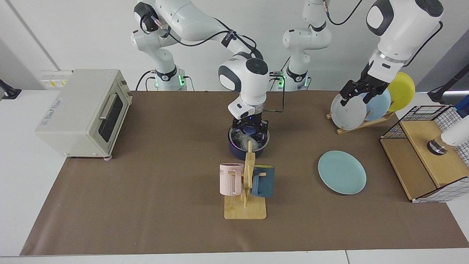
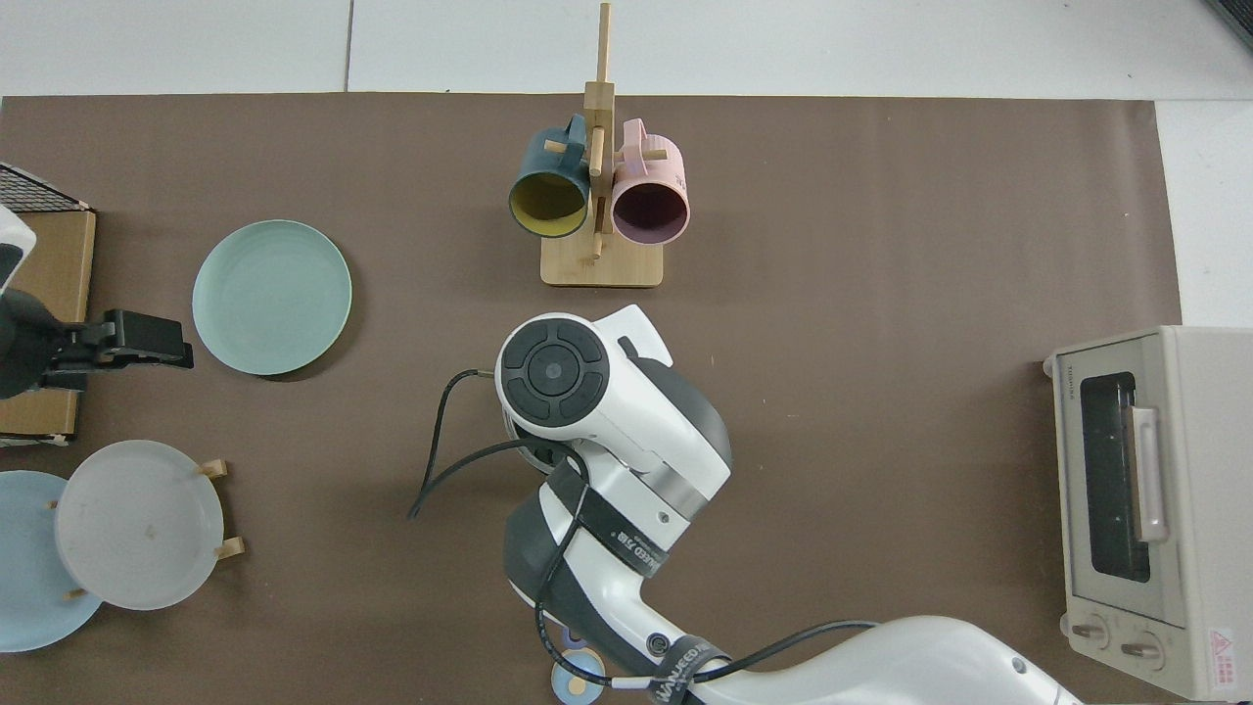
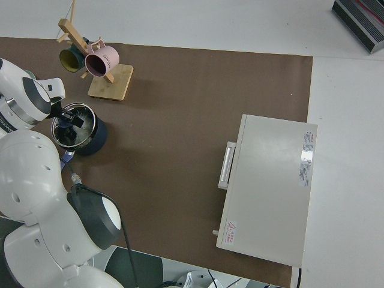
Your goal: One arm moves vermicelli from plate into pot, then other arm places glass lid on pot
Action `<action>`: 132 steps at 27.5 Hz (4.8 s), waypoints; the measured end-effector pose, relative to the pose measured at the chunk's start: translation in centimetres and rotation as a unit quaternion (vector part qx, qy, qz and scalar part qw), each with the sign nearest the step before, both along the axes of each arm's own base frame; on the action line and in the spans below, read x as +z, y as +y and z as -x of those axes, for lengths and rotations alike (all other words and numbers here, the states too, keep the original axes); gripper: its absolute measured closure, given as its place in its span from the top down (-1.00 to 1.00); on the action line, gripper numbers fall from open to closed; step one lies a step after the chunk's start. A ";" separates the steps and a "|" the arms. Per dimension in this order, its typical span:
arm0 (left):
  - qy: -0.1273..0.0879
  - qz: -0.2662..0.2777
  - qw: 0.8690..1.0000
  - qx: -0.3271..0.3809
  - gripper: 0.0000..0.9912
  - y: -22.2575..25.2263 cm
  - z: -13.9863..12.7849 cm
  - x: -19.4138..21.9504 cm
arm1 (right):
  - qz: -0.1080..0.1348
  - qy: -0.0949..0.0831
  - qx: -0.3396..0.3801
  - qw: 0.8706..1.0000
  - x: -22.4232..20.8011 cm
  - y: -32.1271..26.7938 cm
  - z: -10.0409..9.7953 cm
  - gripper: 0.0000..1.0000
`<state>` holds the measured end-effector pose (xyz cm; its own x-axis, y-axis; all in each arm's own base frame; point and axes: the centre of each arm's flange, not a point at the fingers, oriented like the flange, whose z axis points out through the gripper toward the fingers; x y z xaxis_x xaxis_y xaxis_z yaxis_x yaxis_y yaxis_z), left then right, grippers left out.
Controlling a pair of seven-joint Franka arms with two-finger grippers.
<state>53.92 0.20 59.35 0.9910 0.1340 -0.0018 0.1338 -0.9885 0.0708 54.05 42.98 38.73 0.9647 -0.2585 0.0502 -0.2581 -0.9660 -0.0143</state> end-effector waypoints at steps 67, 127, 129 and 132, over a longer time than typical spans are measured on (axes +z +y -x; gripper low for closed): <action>-0.011 -0.038 0.999 -0.008 1.00 0.7 -0.1 0.8 | 0.013 0.038 -0.023 0.999 0.0 -1.6 -0.6 1.00; -0.011 -0.038 0.999 -0.009 1.00 0.5 -0.1 0.8 | 0.007 0.008 0.125 0.992 25.8 -46.6 0.2 1.00; -0.011 -0.038 0.999 -0.009 1.00 0.5 -0.1 0.8 | 0.006 0.008 0.123 0.992 26.0 -46.8 0.9 1.00; -0.011 -0.038 0.999 -0.009 1.00 0.5 -0.1 0.8 | 0.003 0.009 0.118 0.993 26.0 -47.0 1.5 1.00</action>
<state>54.06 0.66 60.18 0.9930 0.1145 0.0289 0.1146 -0.9934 -0.0021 52.56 -4.05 64.70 0.9991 -0.0250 0.0340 -0.0249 -0.9997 -0.0056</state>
